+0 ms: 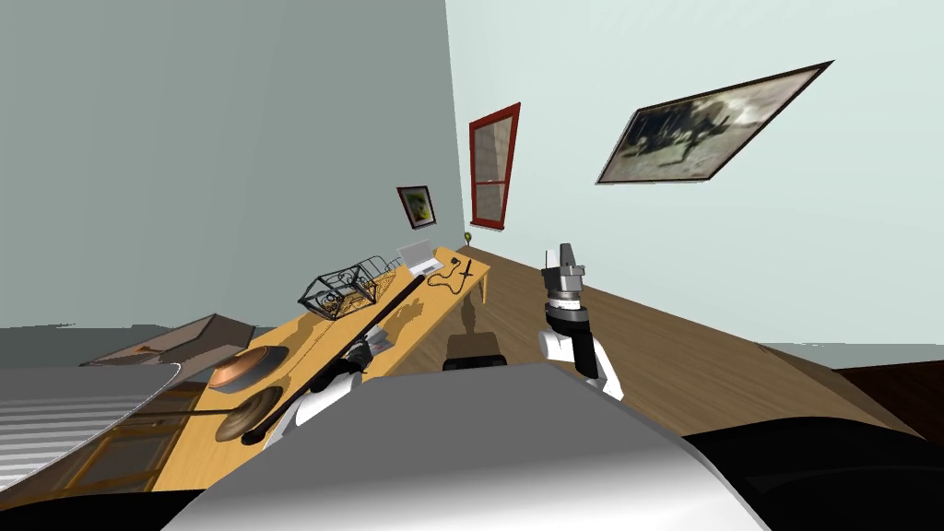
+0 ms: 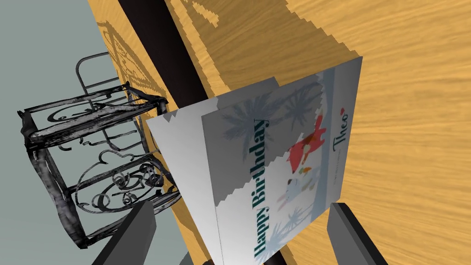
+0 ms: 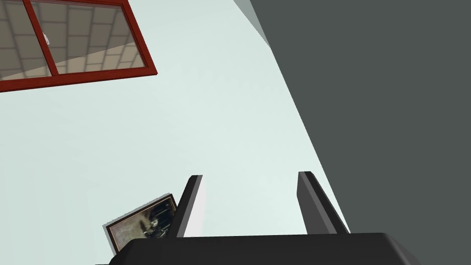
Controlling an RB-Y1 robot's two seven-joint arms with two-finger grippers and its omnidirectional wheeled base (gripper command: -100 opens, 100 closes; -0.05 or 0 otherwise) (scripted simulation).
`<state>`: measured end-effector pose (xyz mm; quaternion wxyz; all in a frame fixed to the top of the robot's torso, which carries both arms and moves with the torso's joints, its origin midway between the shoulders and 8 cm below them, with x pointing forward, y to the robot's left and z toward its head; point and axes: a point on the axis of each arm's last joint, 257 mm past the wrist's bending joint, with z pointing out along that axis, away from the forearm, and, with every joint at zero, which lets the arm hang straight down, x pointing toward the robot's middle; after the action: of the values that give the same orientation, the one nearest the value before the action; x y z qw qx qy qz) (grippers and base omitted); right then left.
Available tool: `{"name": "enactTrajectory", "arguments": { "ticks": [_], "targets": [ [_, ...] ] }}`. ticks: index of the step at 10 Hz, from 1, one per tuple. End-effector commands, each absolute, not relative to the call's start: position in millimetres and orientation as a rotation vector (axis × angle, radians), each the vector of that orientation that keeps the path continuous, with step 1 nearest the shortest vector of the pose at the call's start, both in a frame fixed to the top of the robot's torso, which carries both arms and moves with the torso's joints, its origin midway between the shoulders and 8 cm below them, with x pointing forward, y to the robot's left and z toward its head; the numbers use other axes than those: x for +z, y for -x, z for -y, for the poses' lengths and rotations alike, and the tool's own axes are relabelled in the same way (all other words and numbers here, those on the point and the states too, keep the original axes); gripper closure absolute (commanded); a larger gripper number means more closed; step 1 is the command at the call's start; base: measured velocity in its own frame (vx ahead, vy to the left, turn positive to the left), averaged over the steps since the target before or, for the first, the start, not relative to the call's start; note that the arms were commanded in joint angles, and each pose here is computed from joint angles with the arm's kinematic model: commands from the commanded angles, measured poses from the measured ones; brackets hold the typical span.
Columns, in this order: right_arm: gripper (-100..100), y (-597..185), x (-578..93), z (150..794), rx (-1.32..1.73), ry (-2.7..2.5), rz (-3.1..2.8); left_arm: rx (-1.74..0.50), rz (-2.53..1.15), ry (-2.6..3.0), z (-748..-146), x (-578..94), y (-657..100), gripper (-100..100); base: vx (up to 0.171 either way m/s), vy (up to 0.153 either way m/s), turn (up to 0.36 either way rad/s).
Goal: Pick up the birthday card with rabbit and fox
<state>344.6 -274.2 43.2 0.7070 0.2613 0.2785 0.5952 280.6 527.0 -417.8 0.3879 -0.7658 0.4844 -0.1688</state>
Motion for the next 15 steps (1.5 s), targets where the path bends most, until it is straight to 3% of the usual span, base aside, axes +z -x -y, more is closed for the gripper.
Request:
{"name": "enactTrajectory", "arguments": {
  "ticks": [1, 2, 15],
  "targets": [
    [0, -344.6, 43.2, 274.2, 1.322, -0.580, -0.619, -0.429, -1.232, 1.948, -527.0, -417.8, -280.6, 0, 0.006, 0.001, 0.000],
    [0, -344.6, 43.2, 274.2, 1.322, -0.580, -0.619, -0.479, -1.313, 1.885, -514.9, -417.3, -310.8, -100, 0.048, -0.039, 0.327],
    [0, -344.6, 43.3, 274.1, 1.322, -0.580, -0.619, -0.694, -1.516, 1.822, -452.0, -438.5, -380.4, -100, 0.034, -0.032, 0.125]
  ]
}}
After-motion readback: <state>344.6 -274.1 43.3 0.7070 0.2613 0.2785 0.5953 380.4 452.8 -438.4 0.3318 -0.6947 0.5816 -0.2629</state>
